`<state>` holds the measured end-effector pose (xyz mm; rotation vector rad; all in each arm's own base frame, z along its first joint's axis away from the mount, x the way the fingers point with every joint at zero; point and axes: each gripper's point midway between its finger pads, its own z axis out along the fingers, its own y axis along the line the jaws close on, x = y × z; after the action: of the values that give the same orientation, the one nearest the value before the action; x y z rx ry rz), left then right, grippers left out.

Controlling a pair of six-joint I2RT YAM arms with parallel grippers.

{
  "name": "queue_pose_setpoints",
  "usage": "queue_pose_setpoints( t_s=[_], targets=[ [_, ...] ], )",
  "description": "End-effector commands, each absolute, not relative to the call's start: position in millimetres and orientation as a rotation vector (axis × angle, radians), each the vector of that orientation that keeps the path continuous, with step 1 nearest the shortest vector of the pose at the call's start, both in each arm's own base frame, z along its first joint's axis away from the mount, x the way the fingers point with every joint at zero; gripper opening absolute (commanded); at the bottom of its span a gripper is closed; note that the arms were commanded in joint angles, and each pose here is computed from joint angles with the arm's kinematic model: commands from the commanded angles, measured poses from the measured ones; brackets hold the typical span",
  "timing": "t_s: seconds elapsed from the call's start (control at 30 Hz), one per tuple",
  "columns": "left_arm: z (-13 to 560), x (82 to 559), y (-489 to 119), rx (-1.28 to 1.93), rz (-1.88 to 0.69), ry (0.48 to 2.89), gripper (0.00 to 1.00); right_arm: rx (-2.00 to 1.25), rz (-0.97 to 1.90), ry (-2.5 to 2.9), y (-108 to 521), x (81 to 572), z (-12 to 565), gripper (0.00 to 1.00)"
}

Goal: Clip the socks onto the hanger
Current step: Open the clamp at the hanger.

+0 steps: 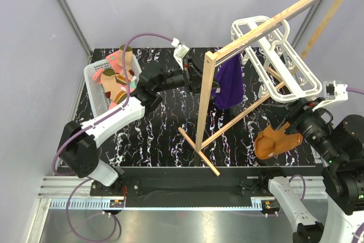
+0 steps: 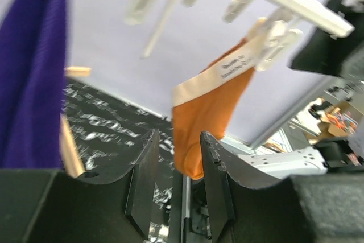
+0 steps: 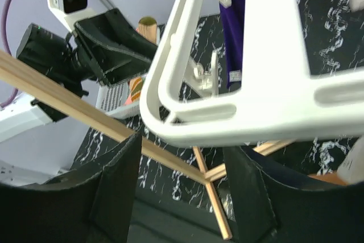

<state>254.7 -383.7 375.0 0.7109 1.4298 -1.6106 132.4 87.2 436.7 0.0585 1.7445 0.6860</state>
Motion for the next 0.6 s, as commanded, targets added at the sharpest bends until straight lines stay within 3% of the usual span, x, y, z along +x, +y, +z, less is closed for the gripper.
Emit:
queue_pose_setpoints(
  t_s=[0.0,0.57],
  targets=[
    [415,241,-393,0.786,-1.648,1.253,0.41,0.016,0.602,1.641,79,150,464,0.67],
    [414,236,-425,0.801,-1.711,1.228,0.41,0.028,0.511,1.554,68,185,465,0.65]
  ],
)
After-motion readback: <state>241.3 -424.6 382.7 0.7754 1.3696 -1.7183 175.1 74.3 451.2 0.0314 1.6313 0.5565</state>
